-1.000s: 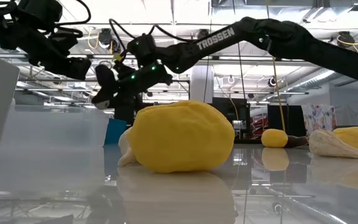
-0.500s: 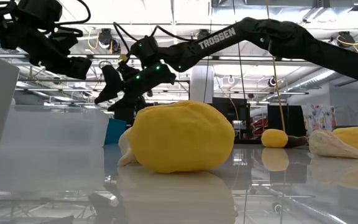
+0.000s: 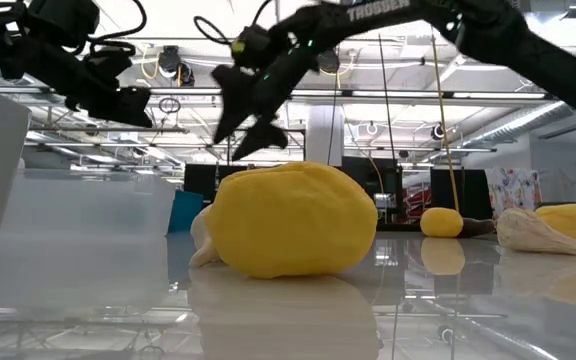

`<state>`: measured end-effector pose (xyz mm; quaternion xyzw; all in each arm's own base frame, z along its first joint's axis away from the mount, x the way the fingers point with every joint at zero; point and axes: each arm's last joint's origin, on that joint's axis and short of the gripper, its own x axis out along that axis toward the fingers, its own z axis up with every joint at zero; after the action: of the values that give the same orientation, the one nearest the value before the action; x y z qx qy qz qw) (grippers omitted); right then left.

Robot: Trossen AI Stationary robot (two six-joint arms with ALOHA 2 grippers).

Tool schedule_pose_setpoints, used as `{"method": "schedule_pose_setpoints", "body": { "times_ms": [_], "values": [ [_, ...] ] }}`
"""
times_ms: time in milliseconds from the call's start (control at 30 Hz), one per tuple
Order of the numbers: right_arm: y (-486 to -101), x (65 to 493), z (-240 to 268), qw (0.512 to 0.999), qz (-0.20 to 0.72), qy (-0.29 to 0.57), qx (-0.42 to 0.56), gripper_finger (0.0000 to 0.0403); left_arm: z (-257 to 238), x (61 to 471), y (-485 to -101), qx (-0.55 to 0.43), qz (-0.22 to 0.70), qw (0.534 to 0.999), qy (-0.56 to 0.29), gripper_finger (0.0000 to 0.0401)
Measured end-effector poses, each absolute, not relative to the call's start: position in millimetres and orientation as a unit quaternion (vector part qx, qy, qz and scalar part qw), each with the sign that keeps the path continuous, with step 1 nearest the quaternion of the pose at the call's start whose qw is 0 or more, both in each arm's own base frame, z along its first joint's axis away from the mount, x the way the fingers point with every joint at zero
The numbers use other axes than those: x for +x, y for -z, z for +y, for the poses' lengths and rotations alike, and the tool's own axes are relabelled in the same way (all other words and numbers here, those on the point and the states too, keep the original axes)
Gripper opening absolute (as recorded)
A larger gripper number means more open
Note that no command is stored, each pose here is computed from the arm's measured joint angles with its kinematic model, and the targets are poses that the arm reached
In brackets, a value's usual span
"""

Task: Sort produce into baskets
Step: Put the garlic into the blue bin

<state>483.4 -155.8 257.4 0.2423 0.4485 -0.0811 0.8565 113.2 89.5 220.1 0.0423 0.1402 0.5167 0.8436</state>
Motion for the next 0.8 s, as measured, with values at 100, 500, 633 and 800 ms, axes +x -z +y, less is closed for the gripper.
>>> {"method": "schedule_pose_setpoints", "body": {
  "times_ms": [100,500,633,800],
  "values": [
    [-269.8,461.8,-142.2,0.814,0.516,0.083,0.254,0.0258,88.4,116.2,-222.5,0.043,0.125,0.870,-0.475,0.0203],
    [-274.0,435.2,-41.1,0.692,0.688,0.034,0.216,0.0258,82.0,124.7,-228.4,0.039,0.082,0.943,-0.321,0.0203],
    [-276.1,436.0,6.1,0.697,0.698,0.008,0.166,0.0258,82.0,124.6,-228.2,0.040,0.083,0.943,-0.321,0.0203],
    [-291.2,425.0,59.5,0.721,0.688,0.007,0.078,0.0258,82.0,124.6,-228.0,0.038,0.083,0.943,-0.321,0.0203]
  ]
}}
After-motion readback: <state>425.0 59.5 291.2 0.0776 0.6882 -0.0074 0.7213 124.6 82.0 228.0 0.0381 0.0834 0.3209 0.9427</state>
